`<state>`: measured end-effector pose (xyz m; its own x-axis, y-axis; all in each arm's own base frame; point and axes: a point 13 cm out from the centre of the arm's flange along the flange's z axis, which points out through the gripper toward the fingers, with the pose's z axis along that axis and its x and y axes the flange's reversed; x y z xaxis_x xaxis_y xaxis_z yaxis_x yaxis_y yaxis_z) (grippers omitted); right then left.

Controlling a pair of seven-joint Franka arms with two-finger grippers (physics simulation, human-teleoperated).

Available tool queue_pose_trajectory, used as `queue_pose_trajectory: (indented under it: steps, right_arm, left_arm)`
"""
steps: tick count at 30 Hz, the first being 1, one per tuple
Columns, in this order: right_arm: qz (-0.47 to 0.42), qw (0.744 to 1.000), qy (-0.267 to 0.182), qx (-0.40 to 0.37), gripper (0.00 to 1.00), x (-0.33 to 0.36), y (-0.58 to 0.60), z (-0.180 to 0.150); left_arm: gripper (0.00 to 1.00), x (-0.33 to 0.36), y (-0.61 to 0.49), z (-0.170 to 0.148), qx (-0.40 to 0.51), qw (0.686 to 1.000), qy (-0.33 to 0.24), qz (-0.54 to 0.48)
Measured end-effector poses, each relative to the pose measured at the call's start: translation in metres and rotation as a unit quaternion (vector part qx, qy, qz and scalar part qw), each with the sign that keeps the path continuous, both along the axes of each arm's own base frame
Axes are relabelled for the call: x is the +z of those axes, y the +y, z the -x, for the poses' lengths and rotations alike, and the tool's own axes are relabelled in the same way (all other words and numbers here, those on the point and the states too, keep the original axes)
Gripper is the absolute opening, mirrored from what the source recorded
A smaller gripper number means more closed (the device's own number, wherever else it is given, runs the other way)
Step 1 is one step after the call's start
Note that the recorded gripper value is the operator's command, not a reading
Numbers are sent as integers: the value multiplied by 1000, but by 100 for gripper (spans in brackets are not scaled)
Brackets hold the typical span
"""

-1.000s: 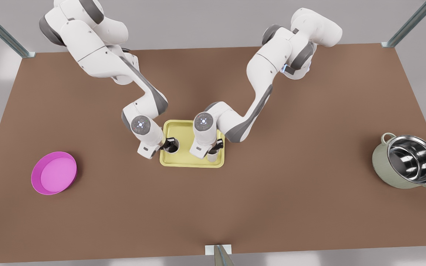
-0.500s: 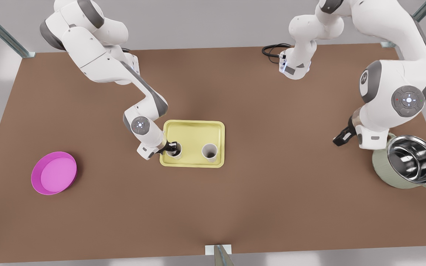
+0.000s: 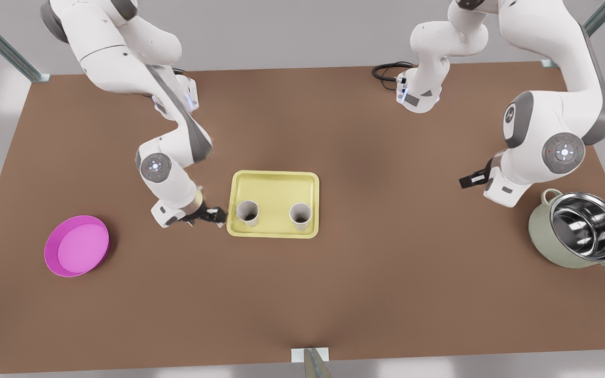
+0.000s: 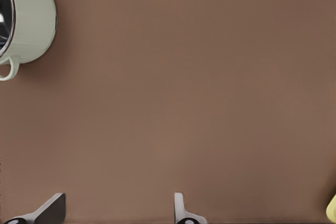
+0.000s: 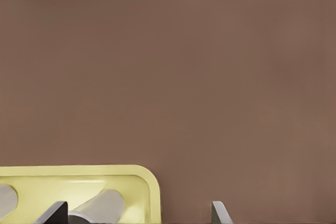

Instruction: Use both arms to respectively pick up the white IKEA cups from the middle-left and middle-right positions, then place the white IKEA cups onto the middle-middle tray, ensuring that the cups remain upright and do not tip over

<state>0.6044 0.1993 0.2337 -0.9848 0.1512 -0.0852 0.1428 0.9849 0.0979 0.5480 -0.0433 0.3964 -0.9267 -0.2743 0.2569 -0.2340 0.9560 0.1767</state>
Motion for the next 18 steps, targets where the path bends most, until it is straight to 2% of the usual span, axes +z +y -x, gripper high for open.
queue_pose_trajectory:
  steps: [4, 6, 9, 12, 13, 15, 18]
  right_arm:
    - [-3, 997, 31, -77, 100, 6, -167, -44]
    - [7, 997, 17, -79, 100, 57, -216, -57]
    - [35, 998, -10, -41, 100, 149, -235, -69]
    - [65, 998, -16, -5, 100, 226, -226, -56]
    - [86, 996, -9, 11, 100, 246, -208, -38]
    - [102, 994, 16, 41, 100, 258, -181, -3]
    - [99, 992, 60, 55, 100, 244, -182, 27]
  left_arm:
    - [100, -1, 10, 2, -15, 1000, 9, 23]
    - [100, -1, 8, 2, -30, 999, 12, 31]
    - [100, -2, 4, 4, -51, 998, 15, 39]
    - [100, -2, 2, 5, -68, 997, 19, 44]
    - [100, -2, 2, 5, -73, 996, 20, 46]
    - [100, -2, 1, 5, -81, 995, 21, 49]
    - [100, -2, 1, 6, -92, 994, 24, 53]
